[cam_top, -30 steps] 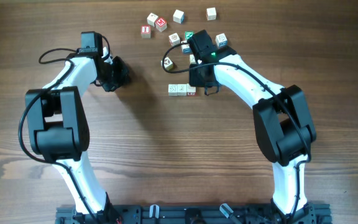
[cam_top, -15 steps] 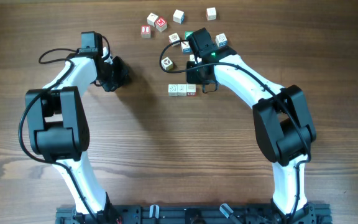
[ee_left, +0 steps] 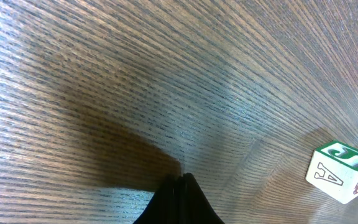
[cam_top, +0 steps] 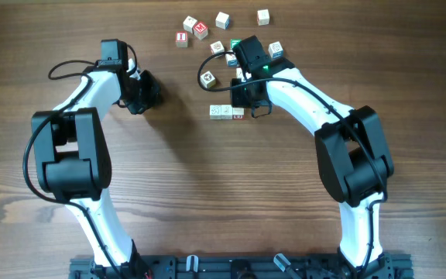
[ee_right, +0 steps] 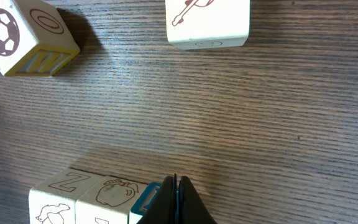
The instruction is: Form a horizontal line
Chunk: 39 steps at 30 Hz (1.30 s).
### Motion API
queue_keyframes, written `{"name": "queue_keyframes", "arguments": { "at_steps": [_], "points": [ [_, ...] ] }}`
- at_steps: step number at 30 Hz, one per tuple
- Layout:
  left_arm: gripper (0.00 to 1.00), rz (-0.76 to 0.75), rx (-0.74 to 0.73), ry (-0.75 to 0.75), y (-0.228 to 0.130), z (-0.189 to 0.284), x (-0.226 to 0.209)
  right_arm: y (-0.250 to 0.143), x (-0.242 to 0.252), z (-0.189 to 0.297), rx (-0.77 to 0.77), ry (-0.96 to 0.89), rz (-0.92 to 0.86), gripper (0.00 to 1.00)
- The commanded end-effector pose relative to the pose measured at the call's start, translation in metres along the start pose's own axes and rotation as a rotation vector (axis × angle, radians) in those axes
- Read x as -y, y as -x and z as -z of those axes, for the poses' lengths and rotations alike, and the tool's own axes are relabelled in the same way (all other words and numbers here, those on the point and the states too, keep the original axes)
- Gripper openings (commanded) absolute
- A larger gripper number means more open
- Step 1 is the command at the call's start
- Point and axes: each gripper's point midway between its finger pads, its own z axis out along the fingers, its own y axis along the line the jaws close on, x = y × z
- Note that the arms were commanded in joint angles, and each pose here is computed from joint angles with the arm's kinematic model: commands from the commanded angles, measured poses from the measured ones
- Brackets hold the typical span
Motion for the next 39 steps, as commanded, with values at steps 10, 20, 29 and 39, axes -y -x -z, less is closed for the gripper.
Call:
{"name": "queue_keyframes", "arguments": {
  "at_steps": [10, 20, 29, 39],
  "points": [
    [0.04, 0.048, -0.020, 0.170, -0.0121, -0.0271, -0.0495, -0.0025, -0.0099, 0.0069, -0.009, 0.047, 0.025, 0.04],
    [0.04, 0.048, -0.020, 0.170, -0.0121, -0.0271, -0.0495, -0.0017, -0.0101, 0.0069, -0.006, 0.048, 0.026, 0.05],
    [0.04, 0.048, -0.020, 0.170, -0.0121, -0.0271, -0.0495, -0.0034, -0.0099, 0.0069, -0.012, 0.047, 0.025, 0.04],
    [0.04, 0.048, -0.020, 0.170, -0.0121, -0.0271, -0.0495, -0.0017, -0.0106, 0.0069, -0.005, 0.049, 0.026, 0.05]
  ]
}}
